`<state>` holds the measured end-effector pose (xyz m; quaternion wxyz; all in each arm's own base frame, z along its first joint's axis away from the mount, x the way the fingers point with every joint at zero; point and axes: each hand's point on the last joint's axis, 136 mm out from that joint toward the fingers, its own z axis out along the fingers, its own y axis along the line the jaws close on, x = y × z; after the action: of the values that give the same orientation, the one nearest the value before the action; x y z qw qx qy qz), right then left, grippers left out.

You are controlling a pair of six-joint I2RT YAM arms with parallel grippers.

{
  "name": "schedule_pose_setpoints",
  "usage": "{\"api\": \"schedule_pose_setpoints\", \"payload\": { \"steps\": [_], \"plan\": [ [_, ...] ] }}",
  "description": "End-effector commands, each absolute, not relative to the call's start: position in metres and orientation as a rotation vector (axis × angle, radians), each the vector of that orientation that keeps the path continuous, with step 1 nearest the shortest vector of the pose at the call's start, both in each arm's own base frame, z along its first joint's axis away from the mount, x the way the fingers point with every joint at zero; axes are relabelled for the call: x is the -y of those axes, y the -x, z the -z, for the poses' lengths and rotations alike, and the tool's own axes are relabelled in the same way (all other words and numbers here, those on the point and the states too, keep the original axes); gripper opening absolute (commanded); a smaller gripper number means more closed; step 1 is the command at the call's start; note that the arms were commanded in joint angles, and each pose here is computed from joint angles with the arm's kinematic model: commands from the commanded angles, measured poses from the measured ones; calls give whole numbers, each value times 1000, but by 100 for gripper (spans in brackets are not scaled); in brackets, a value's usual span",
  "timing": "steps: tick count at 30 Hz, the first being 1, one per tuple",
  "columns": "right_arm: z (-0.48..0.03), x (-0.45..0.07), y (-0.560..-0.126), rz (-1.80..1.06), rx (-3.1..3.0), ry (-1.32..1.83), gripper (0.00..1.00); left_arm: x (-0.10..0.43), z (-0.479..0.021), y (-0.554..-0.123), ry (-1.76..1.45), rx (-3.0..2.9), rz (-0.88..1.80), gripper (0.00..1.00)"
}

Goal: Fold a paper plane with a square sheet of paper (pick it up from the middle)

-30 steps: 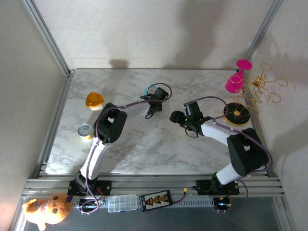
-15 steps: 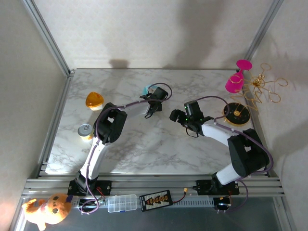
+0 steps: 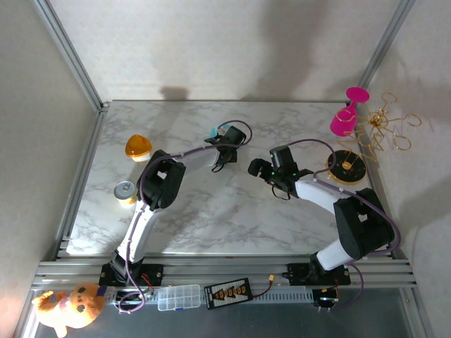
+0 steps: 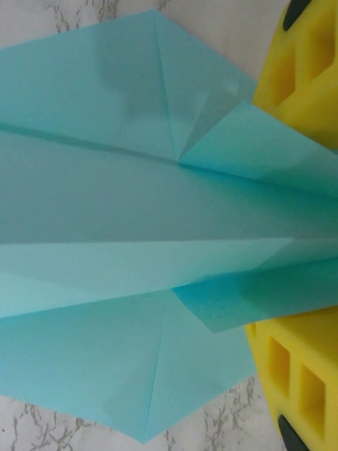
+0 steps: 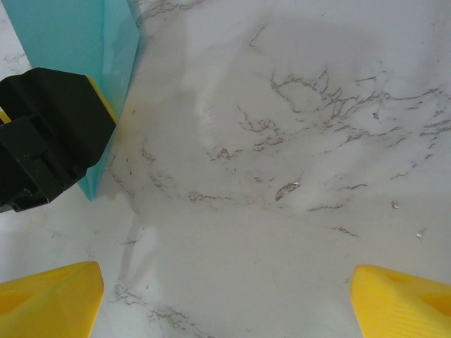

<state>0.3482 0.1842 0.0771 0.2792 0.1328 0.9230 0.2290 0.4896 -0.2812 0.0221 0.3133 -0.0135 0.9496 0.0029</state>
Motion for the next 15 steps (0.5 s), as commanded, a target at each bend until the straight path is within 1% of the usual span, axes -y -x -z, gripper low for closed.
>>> {"api": "schedule_pose_setpoints", "payload": {
  "steps": [1, 15],
  "plan": [
    [-83, -183, -354, -611, -2468, -364, 91, 276, -47, -487, 79, -2506, 7, 53],
    [-84, -184, -353, -619, -2466, -370, 91, 280, -73, -492, 146, -2452, 74, 56]
  ]
}}
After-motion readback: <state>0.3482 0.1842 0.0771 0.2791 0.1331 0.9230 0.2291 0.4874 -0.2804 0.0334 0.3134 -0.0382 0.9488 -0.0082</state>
